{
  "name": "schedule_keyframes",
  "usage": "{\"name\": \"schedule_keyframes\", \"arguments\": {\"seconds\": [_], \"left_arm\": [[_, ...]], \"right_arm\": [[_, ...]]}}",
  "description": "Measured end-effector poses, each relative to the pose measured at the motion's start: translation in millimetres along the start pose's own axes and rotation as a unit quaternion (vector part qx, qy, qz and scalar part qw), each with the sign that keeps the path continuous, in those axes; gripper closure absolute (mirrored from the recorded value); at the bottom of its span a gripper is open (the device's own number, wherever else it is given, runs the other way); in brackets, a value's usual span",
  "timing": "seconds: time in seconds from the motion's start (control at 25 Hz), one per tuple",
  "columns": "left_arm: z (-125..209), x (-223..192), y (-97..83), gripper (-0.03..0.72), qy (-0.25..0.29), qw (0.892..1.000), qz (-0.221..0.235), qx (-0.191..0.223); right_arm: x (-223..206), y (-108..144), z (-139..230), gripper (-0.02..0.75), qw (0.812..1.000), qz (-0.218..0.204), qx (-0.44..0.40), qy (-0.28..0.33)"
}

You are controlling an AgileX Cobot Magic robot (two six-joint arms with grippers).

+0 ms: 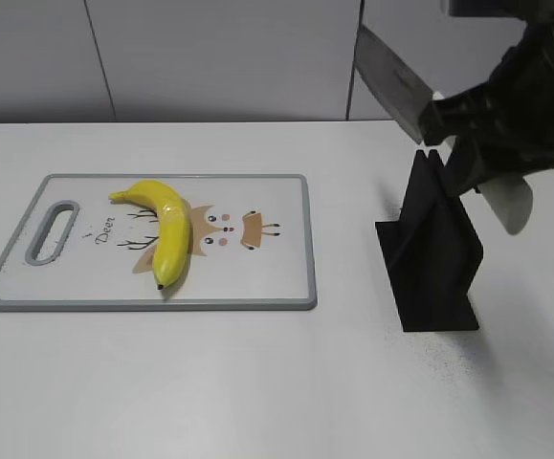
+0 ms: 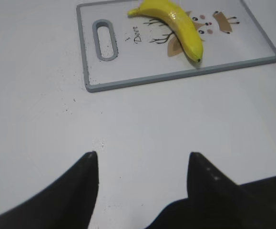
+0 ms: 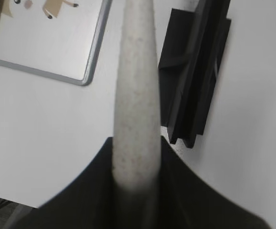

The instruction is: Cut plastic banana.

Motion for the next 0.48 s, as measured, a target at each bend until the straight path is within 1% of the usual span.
{"name": "schedule_keyframes", "arguments": {"seconds": [0.12,0.24,0.36,0.48], "left_arm": [[7.3,3.4,-0.5,0.112,-0.022,1.0,0.001,-0.003],[14.8,2.2,0.2,0.144,-0.034,0.999,0.0,-0.004],[15.8,4.3,0.3,0.177,-0.065,0.998,0.0,-0.007],[14.9,2.2,1.0,0.188,-0.077,0.997,-0.001,-0.005]], "right_arm": [[-1.8,-0.6,14.0,0.577,1.0,0.001,-0.019,-0.003],[-1.4,-2.0,24.1,0.577,0.999,0.005,-0.033,-0.005],[-2.6,-3.1,34.5,0.577,0.999,0.008,-0.045,0.001],[-3.5,-4.5,44.7,0.577,0.998,0.013,-0.057,0.005]]}}
Point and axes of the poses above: a point on each arm's last joint axis where the gripper is mounted, x pointing back along that axis away from the gripper, y along the wrist's bending axis when the last joint is at zero, z = x × y, the point moved 3 cm from there along -x, pointing out along that axis toward the gripper, and after that the axes turned 15 degrees about x, right-handed, at the moved point
